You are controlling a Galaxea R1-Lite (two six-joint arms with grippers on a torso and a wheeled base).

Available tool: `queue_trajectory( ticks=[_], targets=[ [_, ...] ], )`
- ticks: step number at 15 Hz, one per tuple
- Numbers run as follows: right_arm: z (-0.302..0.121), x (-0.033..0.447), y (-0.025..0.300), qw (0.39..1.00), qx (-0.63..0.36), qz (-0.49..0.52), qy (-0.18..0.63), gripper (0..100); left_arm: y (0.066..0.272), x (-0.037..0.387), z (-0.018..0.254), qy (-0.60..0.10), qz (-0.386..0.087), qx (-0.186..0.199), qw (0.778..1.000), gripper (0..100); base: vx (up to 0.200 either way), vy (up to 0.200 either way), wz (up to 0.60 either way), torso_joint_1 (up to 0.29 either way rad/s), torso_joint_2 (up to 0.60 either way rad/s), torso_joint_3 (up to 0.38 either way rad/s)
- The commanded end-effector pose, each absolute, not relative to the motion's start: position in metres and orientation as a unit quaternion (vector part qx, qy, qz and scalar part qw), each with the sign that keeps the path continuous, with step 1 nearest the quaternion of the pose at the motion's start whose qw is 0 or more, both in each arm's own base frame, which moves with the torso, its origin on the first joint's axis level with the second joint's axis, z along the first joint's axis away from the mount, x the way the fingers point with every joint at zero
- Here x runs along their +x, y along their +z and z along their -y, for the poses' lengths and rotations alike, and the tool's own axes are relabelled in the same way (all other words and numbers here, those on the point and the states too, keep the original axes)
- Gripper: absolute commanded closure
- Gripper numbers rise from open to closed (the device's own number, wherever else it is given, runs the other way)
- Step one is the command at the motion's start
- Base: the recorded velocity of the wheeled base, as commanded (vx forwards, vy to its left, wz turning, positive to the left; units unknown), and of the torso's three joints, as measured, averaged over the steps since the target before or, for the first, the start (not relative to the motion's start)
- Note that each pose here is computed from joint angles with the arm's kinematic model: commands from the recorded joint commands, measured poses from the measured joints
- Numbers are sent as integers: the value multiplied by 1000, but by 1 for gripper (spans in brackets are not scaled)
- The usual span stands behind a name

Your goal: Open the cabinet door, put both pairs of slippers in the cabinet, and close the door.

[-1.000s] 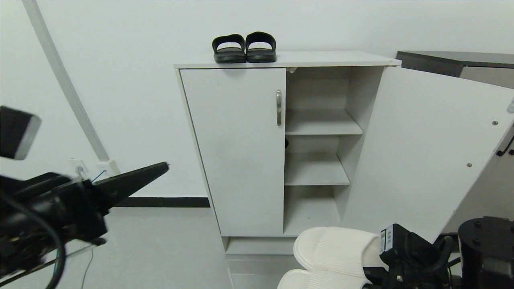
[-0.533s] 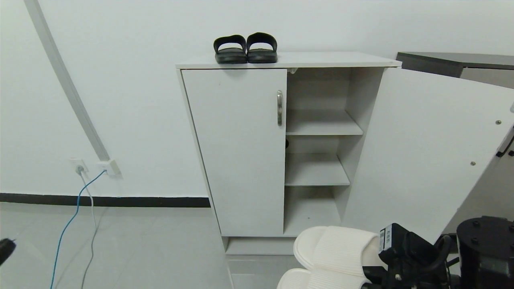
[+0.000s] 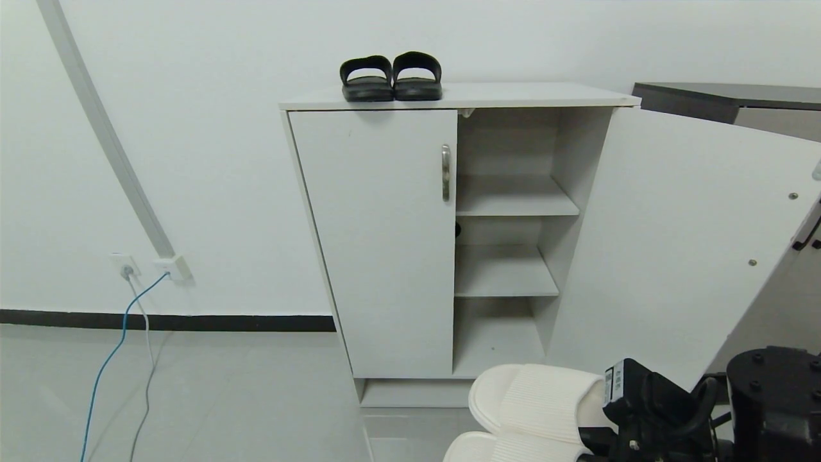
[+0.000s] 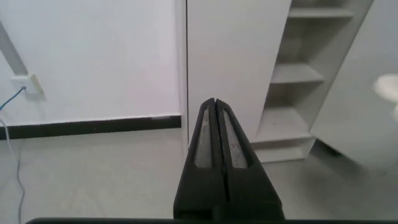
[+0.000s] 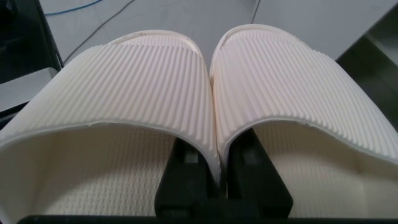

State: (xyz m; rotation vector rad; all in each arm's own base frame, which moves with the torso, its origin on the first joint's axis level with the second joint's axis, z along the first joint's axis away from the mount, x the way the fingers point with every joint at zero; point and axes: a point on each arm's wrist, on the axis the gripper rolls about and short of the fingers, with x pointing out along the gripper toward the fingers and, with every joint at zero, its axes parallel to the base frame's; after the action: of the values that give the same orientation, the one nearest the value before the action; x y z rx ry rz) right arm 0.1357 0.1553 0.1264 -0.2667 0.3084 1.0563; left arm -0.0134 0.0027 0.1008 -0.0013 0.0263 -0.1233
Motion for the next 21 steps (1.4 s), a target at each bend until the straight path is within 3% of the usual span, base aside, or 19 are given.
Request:
queue_trajectory(
  ticks=[1, 2, 5, 8, 12, 21],
  targets=[
    [-156, 136, 126, 844, -127, -146, 501, 100, 79, -16, -3, -62, -36, 8, 997, 100, 0, 0, 0, 0, 0, 0],
    [-155, 136, 126, 844, -127, -146, 500, 100, 76, -16, -3, -62, -52, 5, 997, 100, 0, 0, 0, 0, 0, 0],
    [-155, 135, 127, 844, -127, -144, 500, 100, 78, -16, -5, -16, -44, -10, 999, 100, 0, 0, 0, 0, 0, 0],
    [-156, 136, 127, 844, -127, -144, 500, 100, 78, -16, -2, 43, -43, 6, 998, 100, 0, 0, 0, 0, 0, 0],
    [-157, 137, 128, 845, -126, -143, 500, 100, 76, -23, 1, -17, -1, 18, 1000, 100, 0, 0, 0, 0, 0, 0],
    [-175, 157, 119, 864, -130, -145, 464, 100, 76, -23, 1, -21, 0, 27, 999, 100, 0, 0, 0, 0, 0, 0]
  ],
)
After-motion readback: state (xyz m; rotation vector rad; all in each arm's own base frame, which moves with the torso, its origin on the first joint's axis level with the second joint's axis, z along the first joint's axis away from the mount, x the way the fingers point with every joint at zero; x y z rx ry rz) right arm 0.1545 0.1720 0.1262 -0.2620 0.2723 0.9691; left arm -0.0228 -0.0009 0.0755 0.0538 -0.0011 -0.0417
